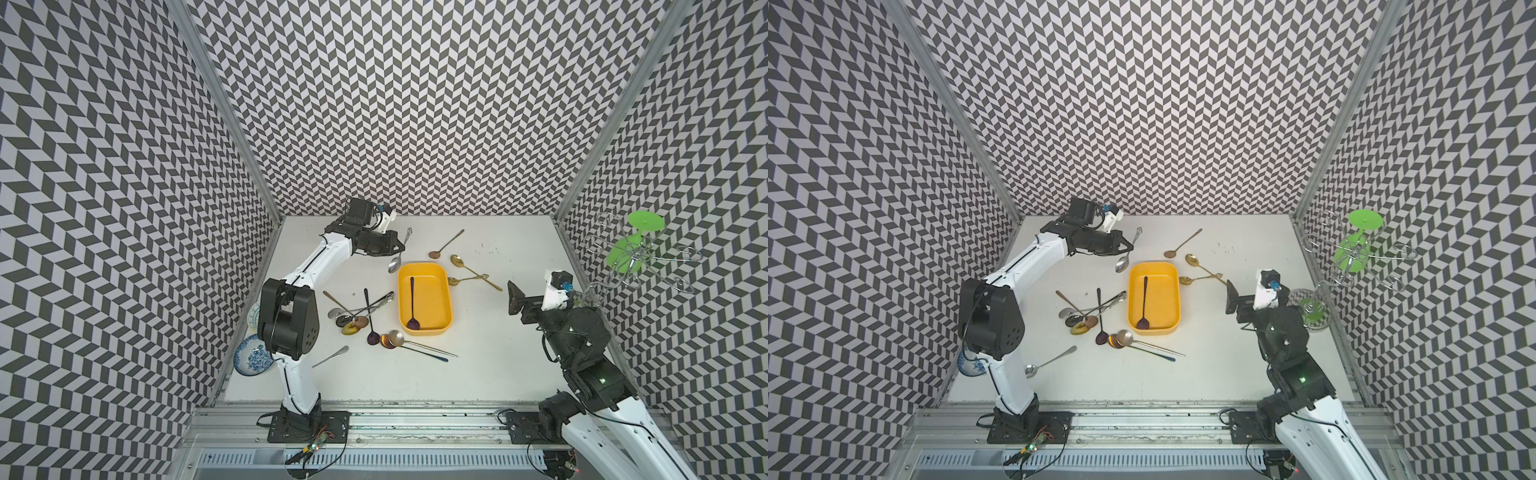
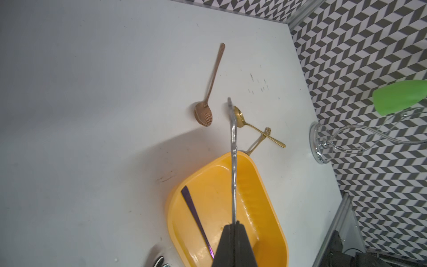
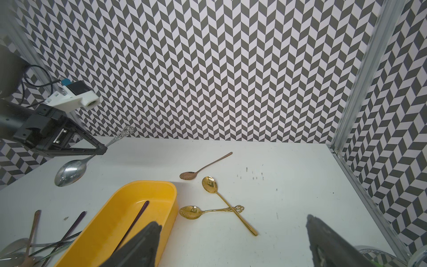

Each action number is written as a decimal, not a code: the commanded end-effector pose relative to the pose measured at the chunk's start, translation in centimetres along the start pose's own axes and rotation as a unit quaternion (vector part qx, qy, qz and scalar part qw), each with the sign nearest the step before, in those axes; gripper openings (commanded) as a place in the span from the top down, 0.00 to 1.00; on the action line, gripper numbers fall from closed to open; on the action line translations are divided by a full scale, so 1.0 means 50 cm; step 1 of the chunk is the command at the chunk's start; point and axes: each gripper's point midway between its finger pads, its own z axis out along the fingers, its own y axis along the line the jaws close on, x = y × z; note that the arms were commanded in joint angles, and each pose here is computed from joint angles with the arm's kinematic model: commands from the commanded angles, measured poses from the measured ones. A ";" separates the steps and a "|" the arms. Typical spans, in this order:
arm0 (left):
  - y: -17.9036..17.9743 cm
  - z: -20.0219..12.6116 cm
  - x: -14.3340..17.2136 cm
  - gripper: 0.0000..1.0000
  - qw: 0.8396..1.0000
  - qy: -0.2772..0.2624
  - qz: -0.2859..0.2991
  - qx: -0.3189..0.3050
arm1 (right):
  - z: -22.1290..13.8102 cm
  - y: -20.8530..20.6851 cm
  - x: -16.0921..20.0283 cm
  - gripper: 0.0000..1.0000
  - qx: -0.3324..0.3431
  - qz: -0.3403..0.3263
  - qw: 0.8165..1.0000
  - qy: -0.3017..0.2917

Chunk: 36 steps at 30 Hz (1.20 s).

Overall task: Put the spoon into the storage box
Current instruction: Pick up the spoon from the center of the board, then place the spoon in the storage box.

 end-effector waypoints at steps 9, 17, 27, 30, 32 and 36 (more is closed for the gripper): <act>-0.099 0.018 0.118 1.00 0.983 0.014 -0.117 0.139 | 0.002 0.001 -0.017 0.00 0.001 0.003 1.000 -0.022; -0.060 0.048 0.158 1.00 0.970 0.015 -0.201 0.133 | 0.004 0.003 -0.013 0.00 -0.002 0.002 1.000 -0.020; -0.016 0.077 0.163 1.00 0.969 0.009 -0.224 0.100 | 0.005 0.001 -0.010 0.00 0.002 0.001 1.000 -0.017; -0.013 0.082 0.163 0.94 0.970 0.010 -0.224 0.097 | 0.004 0.004 -0.013 0.00 -0.002 0.002 1.000 -0.021; -0.008 0.086 0.168 0.88 0.969 0.012 -0.227 0.093 | 0.004 0.002 -0.012 0.00 0.000 0.001 1.000 -0.019; -0.015 0.077 0.168 0.73 0.970 0.008 -0.224 0.094 | 0.004 0.002 -0.014 0.00 0.000 0.001 1.000 -0.021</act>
